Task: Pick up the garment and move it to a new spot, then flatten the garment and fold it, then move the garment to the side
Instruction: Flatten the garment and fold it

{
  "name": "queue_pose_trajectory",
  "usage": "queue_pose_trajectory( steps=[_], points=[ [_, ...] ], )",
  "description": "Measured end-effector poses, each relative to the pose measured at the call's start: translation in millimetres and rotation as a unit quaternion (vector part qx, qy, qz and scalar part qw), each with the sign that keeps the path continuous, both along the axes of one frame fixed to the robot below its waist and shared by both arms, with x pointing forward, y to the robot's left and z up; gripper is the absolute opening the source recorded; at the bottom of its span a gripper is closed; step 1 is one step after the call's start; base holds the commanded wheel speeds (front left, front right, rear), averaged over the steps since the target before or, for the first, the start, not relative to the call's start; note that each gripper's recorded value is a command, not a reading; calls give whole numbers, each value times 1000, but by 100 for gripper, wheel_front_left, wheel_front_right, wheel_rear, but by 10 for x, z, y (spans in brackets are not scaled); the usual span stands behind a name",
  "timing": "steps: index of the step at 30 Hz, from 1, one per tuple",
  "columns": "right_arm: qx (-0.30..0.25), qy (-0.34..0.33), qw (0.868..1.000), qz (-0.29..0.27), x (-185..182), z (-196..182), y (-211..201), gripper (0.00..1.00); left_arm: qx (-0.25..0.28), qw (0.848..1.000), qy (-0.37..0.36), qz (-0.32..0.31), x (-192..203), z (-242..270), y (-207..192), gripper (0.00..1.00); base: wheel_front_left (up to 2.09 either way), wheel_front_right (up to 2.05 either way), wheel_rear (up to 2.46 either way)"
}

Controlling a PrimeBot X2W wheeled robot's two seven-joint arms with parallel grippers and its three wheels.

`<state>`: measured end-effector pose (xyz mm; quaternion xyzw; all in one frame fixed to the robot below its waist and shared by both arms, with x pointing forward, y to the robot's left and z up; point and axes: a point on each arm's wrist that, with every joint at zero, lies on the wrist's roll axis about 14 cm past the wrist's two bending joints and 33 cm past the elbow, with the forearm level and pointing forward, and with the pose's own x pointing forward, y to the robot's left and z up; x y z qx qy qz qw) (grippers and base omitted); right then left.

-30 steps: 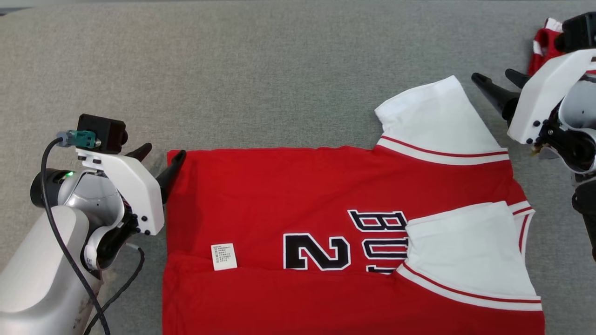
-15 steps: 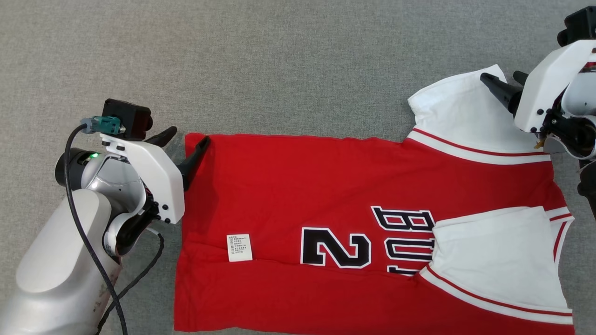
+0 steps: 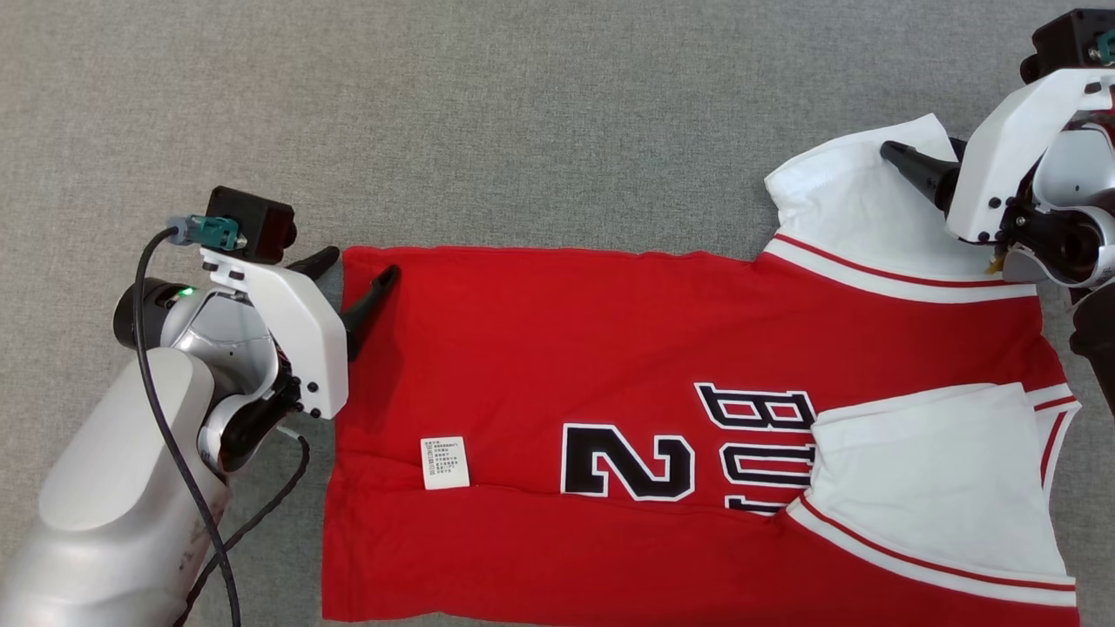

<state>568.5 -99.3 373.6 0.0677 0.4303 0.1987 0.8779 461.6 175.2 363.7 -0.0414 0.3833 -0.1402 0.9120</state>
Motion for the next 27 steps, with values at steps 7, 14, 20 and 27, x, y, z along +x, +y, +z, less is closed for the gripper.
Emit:
queue_pose_trajectory(
  steps=[7,14,20,27],
  points=[
    [-3,18,1000,2,-27,-55,0,0,-4,1000,8,-3,-7,-31,-5,87,0,0,0],
    [-2,6,1000,6,-32,-9,25,0,-7,1000,-1,-7,1,-6,-21,0,0,0,0],
    [10,-22,1000,0,5,116,34,0,-6,1000,-18,-6,27,63,-7,0,0,0,0],
    [29,-63,998,-3,32,400,40,0,-6,999,-43,-6,46,197,5,0,0,0,0]
  ],
)
